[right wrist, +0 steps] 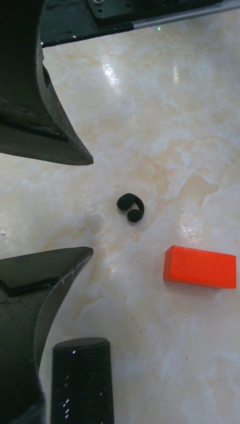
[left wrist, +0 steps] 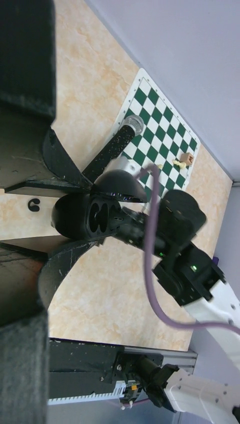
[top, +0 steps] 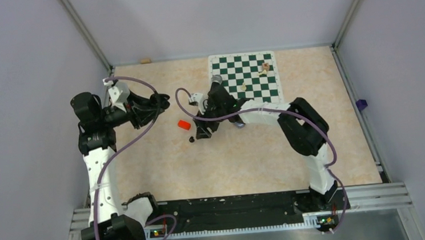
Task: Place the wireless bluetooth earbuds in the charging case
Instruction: Pick up the earbud from the center of the board.
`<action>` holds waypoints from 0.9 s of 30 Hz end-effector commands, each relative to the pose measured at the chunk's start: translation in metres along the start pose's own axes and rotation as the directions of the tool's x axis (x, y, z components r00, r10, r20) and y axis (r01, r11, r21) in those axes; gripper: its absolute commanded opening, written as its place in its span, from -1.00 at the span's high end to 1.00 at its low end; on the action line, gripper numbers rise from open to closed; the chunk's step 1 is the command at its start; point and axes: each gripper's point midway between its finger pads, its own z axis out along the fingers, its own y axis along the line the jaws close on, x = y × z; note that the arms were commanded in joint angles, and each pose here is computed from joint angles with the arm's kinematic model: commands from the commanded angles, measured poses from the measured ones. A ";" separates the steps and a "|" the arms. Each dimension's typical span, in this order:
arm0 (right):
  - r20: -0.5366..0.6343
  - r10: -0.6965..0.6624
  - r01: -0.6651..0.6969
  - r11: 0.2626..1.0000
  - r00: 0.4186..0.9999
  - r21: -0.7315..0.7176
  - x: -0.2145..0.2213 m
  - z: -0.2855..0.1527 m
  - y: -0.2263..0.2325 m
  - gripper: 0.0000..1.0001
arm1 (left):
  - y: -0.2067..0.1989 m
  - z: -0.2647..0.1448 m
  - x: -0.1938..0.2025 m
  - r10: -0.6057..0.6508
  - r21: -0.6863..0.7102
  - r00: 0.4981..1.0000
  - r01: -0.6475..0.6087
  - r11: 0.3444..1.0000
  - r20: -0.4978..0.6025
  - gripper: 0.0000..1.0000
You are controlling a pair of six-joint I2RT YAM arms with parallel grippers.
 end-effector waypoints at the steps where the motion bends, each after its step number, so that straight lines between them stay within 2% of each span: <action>1: 0.005 0.086 -0.087 0.996 0.996 0.034 -0.019 0.029 -0.002 -0.19 | -0.017 -0.002 -0.009 0.067 0.056 0.998 -0.068 0.996 0.020 1.00; 10: -0.096 0.095 -0.084 0.989 0.991 0.118 0.009 0.062 -0.003 -0.16 | -0.025 -0.003 -0.008 0.083 0.081 0.996 -0.085 0.993 0.025 1.00; 17: -0.148 0.103 -0.085 0.989 0.984 0.120 0.025 0.076 0.003 0.01 | -0.029 -0.003 -0.006 0.081 0.116 0.996 -0.085 0.990 0.033 1.00; 22: -0.179 0.083 -0.058 0.988 0.980 0.144 0.032 0.079 0.003 0.32 | -0.033 -0.003 -0.007 0.093 0.153 0.994 -0.101 0.983 0.057 1.00; 27: -0.190 0.077 -0.048 0.987 0.979 0.150 0.035 0.075 0.008 0.36 | -0.030 -0.003 -0.004 0.078 0.150 0.995 -0.086 0.985 0.060 1.00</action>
